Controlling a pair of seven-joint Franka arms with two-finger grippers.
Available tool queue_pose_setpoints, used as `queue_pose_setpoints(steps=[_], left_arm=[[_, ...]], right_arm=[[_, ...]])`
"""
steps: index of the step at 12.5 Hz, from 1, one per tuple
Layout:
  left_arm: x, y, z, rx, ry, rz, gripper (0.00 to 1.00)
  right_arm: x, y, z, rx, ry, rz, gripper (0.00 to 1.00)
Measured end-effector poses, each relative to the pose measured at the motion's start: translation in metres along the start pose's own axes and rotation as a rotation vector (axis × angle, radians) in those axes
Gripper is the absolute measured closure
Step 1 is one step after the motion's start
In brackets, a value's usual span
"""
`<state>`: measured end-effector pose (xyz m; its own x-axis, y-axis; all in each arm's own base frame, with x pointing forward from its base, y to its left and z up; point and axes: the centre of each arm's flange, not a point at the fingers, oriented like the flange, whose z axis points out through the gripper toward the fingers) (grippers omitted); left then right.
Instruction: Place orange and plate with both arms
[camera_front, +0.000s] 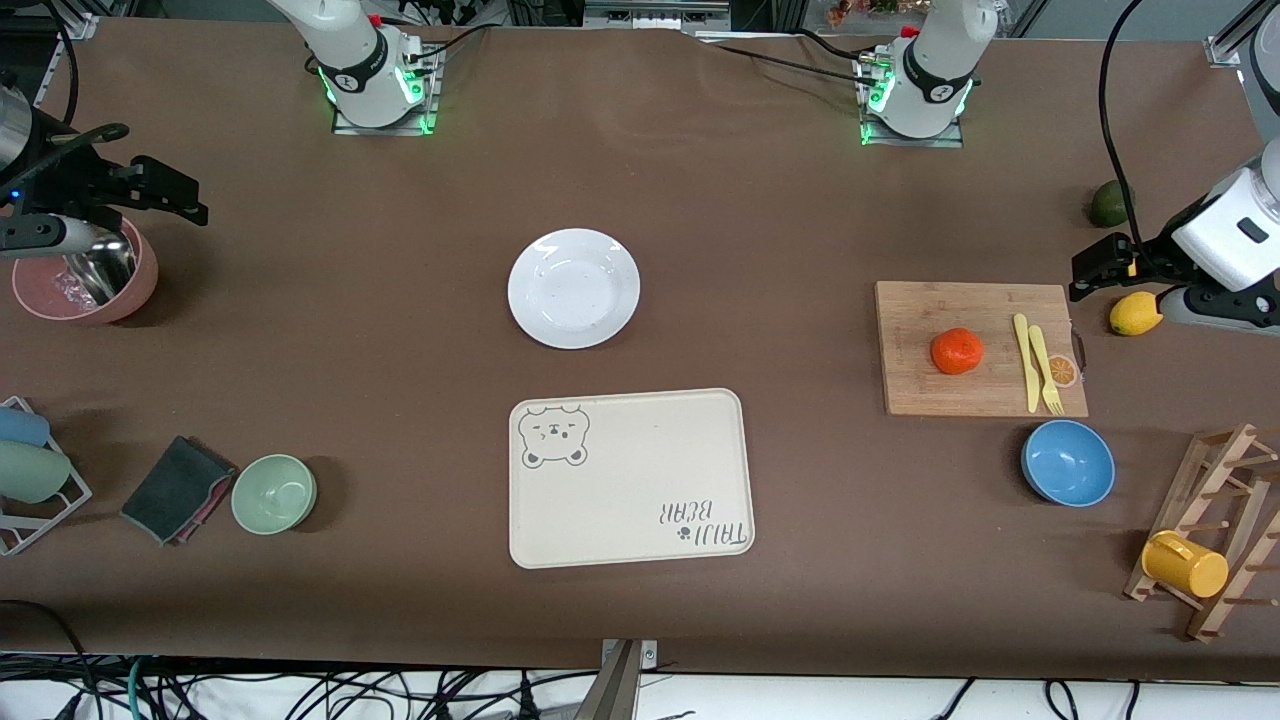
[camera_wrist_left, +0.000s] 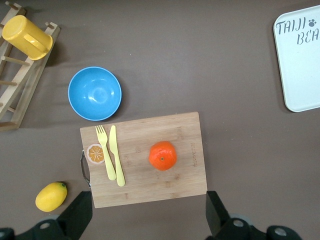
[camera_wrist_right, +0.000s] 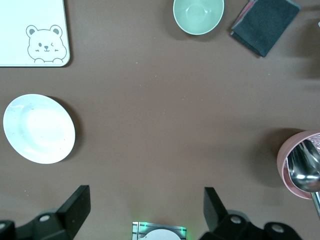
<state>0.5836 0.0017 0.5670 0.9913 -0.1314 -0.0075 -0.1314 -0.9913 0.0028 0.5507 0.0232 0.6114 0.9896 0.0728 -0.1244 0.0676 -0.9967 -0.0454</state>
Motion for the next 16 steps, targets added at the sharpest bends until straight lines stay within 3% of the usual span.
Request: queue_pose_setpoints(steps=[10, 14, 16], left_arm=[[0.004, -0.003, 0.016, -0.005, -0.029, -0.002, 0.00], [0.035, -0.033, 0.137, -0.039, -0.206, -0.040, 0.00], [0.048, -0.041, 0.204, -0.047, -0.233, -0.048, 0.00]], right_arm=[[0.000, 0.001, 0.000, 0.000, 0.000, 0.002, 0.00], [0.000, 0.004, 0.000, 0.001, -0.002, 0.008, 0.00], [0.000, 0.005, 0.000, 0.001, -0.002, 0.009, 0.00]])
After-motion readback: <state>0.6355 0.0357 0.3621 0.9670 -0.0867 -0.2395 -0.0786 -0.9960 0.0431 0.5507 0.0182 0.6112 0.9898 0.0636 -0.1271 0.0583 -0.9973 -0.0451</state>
